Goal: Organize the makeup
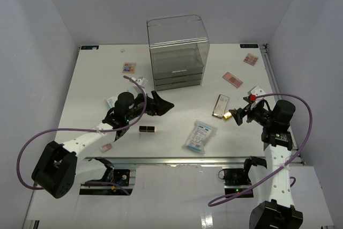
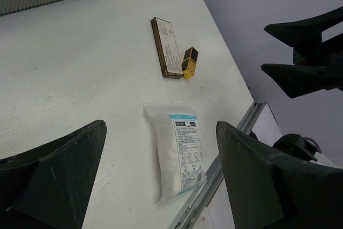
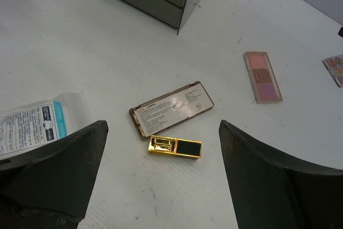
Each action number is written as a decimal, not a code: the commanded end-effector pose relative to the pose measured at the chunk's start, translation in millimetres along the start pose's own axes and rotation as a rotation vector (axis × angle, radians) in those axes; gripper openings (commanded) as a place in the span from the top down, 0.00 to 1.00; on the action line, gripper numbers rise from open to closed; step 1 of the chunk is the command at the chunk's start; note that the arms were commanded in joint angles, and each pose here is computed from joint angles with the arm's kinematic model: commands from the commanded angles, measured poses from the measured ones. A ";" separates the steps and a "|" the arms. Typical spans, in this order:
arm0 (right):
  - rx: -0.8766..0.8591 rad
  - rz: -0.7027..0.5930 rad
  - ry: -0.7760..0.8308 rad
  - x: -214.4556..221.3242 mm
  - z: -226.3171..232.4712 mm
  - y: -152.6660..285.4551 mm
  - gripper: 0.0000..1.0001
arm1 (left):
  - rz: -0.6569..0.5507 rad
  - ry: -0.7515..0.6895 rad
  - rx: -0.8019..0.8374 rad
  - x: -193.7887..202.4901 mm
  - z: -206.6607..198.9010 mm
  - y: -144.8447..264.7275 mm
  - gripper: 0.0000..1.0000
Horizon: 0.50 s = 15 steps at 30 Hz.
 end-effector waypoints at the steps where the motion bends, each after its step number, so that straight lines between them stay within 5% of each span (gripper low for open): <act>1: -0.059 -0.053 0.052 -8.9 7.1 0.8 0.08 | -0.157 0.036 0.095 -24.1 -33.8 -16.1 0.06; 15: -0.064 -0.068 0.061 -12.4 8.2 1.6 0.06 | -0.375 0.183 0.064 -52.5 -33.1 -82.2 0.16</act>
Point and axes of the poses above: each gripper's point midway between its finger pads, its own y axis back along the fingers, its own z axis along the line the jaws close on, x = y × z, the point moved 4 cm from there along y, back along the fingers, and after that the axes turned 14 degrees about y, right-handed, at the moved point
